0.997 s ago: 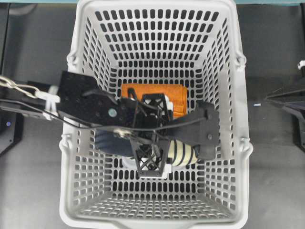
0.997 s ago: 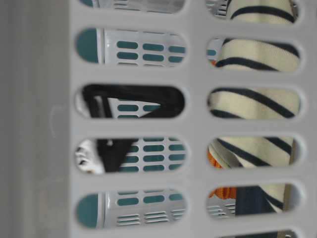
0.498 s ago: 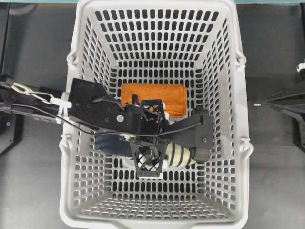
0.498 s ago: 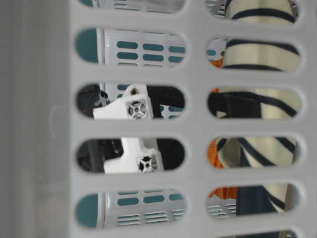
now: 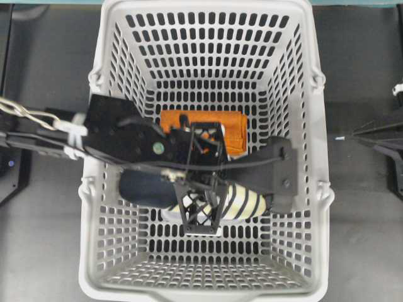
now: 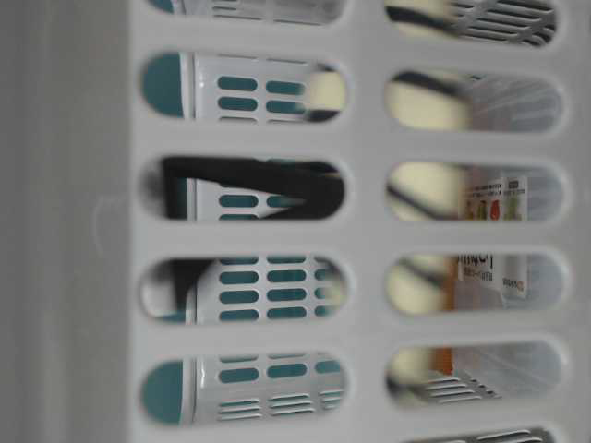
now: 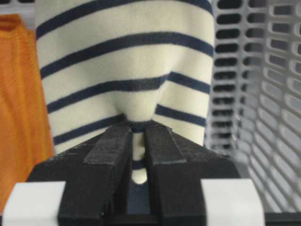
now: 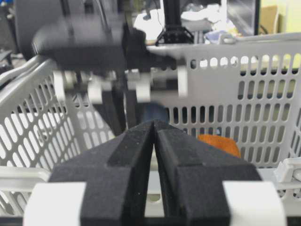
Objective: Pick up the slipper from the shopping basket with the left arm.
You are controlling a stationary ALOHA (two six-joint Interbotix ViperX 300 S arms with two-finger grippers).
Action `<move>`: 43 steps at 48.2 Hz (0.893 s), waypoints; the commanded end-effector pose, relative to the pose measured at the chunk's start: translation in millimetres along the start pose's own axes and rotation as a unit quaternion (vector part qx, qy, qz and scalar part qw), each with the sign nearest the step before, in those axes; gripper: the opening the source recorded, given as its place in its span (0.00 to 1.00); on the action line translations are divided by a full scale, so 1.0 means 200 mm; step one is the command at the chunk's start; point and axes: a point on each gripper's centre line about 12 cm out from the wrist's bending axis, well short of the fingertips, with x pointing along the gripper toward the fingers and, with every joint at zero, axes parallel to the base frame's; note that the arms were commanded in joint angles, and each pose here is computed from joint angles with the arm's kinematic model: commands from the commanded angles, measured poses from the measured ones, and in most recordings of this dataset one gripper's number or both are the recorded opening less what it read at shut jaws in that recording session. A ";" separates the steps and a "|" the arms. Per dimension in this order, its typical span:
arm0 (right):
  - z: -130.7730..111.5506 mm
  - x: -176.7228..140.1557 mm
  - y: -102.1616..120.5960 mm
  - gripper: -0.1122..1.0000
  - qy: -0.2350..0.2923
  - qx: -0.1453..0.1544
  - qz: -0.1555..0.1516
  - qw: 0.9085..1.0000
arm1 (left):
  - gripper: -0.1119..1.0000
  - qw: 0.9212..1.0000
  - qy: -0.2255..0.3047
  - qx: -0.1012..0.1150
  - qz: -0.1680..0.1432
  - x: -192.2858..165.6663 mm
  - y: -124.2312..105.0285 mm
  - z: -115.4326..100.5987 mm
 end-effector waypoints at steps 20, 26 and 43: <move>0.02 0.00 0.00 0.11 -0.008 0.002 0.002 1.000 | 0.15 1.000 -0.020 -0.010 0.004 -0.53 0.04 0.12; 0.02 0.00 0.00 0.11 -0.008 0.002 0.002 1.000 | 0.15 1.000 -0.020 -0.012 0.004 -0.53 0.04 0.12; 0.02 0.00 0.00 0.11 -0.008 0.002 0.002 1.000 | 0.15 1.000 -0.025 -0.015 0.004 -0.53 0.06 0.13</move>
